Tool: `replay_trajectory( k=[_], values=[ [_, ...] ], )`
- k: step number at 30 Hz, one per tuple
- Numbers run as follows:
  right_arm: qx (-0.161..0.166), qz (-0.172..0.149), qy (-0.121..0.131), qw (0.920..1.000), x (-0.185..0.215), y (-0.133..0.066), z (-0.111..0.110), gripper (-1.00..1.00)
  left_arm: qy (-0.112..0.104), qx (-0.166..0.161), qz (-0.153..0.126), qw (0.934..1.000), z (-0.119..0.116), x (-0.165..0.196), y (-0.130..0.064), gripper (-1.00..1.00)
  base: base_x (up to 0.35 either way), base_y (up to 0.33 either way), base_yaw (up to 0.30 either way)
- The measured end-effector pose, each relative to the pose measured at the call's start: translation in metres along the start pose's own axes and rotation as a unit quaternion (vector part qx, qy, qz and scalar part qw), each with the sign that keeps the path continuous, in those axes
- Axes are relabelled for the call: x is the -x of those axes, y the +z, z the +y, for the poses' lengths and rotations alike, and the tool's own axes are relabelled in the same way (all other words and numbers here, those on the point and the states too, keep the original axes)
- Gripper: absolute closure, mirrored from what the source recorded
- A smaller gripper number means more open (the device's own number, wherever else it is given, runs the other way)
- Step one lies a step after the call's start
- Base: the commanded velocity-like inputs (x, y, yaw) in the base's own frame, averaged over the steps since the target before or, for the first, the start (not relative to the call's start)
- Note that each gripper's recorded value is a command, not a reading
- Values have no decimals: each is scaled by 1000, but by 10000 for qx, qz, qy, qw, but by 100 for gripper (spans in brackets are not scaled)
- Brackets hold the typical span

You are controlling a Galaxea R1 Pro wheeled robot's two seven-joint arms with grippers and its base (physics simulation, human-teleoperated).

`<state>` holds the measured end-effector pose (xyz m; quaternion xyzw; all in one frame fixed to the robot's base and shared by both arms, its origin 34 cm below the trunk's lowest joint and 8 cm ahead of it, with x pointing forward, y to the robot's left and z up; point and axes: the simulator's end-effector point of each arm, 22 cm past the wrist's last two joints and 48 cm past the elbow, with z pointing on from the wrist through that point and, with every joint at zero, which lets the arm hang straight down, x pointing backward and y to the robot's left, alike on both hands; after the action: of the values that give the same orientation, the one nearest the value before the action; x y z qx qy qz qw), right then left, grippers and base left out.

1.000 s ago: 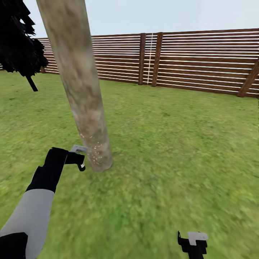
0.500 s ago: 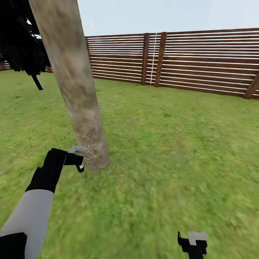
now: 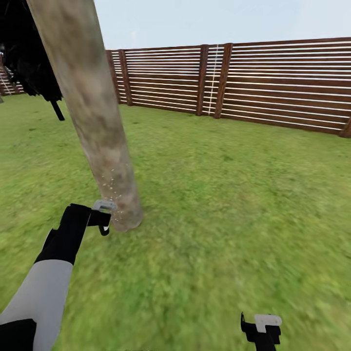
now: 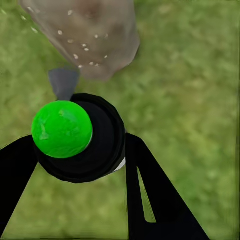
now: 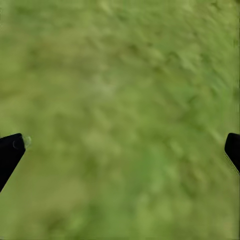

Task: In the garden, pick up the pesticide atomizer on the floor and spray pesticide onto both trees until each tree trunk is fully covered.

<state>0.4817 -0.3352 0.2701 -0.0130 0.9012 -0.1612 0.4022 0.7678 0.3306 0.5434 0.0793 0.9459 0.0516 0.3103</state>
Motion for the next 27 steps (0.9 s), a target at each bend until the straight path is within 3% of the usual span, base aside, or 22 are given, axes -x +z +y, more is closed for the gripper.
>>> replay_trajectory(
  k=[4, 13, 18, 24, 27],
  values=[
    [0, -1, 0, 10000, 0, 0, 0, -100, -13, -7, -27, 10000, -1, 2, -1, 100, 0, -274, 210],
    [0, -1, 0, 10000, 0, 0, 0, -100, -24, 23, -33, 10000, 2, 2, -1, 100, 77, -268, 14],
    [0, -1, 0, 10000, 0, 0, 0, -100, -224, 100, -25, 9997, 18, -3, -2, 100, 173, -249, 219],
    [9, 7, -1, 10000, -1, 0, 0, -100, -240, 91, 106, 9996, 17, -16, 3, 100, 187, -237, 83],
    [5, 2, -3, 10000, 0, 0, 0, -100, -221, 464, 236, 9984, 32, -33, 6, 100, 188, -236, 1]
  ],
)
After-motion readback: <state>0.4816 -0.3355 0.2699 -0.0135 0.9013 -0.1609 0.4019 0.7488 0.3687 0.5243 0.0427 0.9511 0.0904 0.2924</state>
